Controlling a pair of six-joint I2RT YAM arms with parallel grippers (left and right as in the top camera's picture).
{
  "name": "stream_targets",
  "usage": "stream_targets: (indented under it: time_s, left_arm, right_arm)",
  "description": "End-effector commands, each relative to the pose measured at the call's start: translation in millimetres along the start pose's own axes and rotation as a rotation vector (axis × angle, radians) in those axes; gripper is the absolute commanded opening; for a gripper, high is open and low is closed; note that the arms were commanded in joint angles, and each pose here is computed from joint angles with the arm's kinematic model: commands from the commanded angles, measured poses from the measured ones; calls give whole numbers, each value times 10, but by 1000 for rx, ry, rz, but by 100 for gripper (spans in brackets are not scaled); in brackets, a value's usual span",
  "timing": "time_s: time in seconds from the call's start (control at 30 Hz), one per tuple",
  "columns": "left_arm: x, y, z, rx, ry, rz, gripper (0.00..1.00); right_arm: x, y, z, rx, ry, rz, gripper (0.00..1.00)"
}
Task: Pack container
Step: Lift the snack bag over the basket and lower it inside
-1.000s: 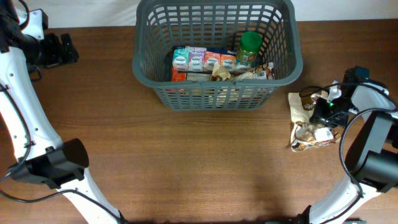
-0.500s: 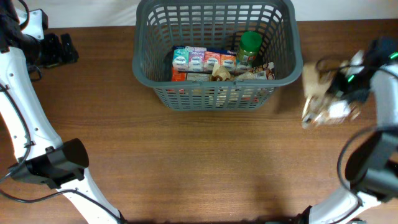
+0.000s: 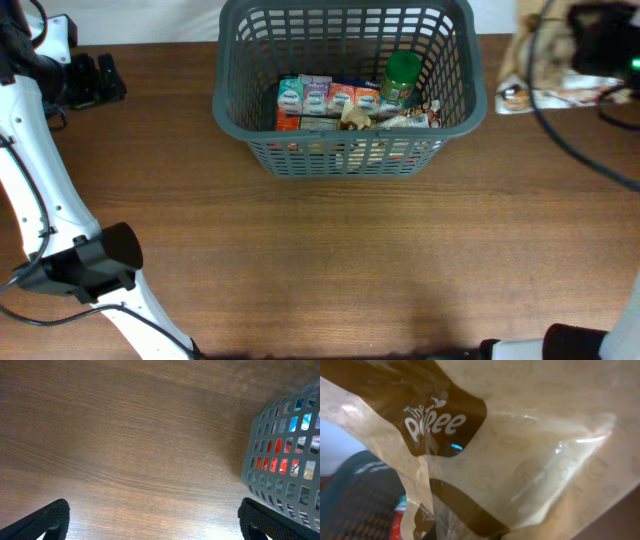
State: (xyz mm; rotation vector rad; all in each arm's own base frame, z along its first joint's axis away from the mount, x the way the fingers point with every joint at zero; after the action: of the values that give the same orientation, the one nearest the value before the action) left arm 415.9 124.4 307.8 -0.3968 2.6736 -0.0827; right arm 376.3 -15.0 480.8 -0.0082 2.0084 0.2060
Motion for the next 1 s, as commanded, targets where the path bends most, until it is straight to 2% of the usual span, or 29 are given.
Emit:
stream_targets:
  time_s: [0.0,0.1,0.23,0.37,0.5,0.73,0.97]
  left_arm:
    - [10,22,48,-5,14,-17,99]
    - [10,22,48,-5,14,-17,99]
    - [10,22,47,-5,14,-17,99]
    - [10,22,48,-5,14,-17,99]
    - [10,22,48,-5,14,-17,99]
    - [10,22,48,-5,14,-17,99]
    - [10,22,48,-5,14,-17,99]
  right_arm:
    - [136,434,471,-132,64,-38,4]
    - [164,765,791,-204,69,-56,4]
    - [370,987,1352,-169,134,76,4]
    - [738,1108,1892,-106,230,163,4]
    - [1190,1298,2300,-122,346,132,4]
    - [1737,1617,2618,-245,453,-178,4]
    - [2081,1877,2519,-569,472,-650,4]
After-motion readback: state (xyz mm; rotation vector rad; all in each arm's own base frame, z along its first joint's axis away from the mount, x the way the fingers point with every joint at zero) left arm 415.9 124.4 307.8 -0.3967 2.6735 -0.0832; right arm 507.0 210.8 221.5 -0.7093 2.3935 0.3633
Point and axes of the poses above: each gripper's point midway between its finger pads, its own z axis out along the fingers, its own y axis along the line the jaws close on, x = y × z, the point moved 2 cm from there along -z, back along the fingers, and after that the axes turned 4 degrees about -z, right-handed, at the moved point
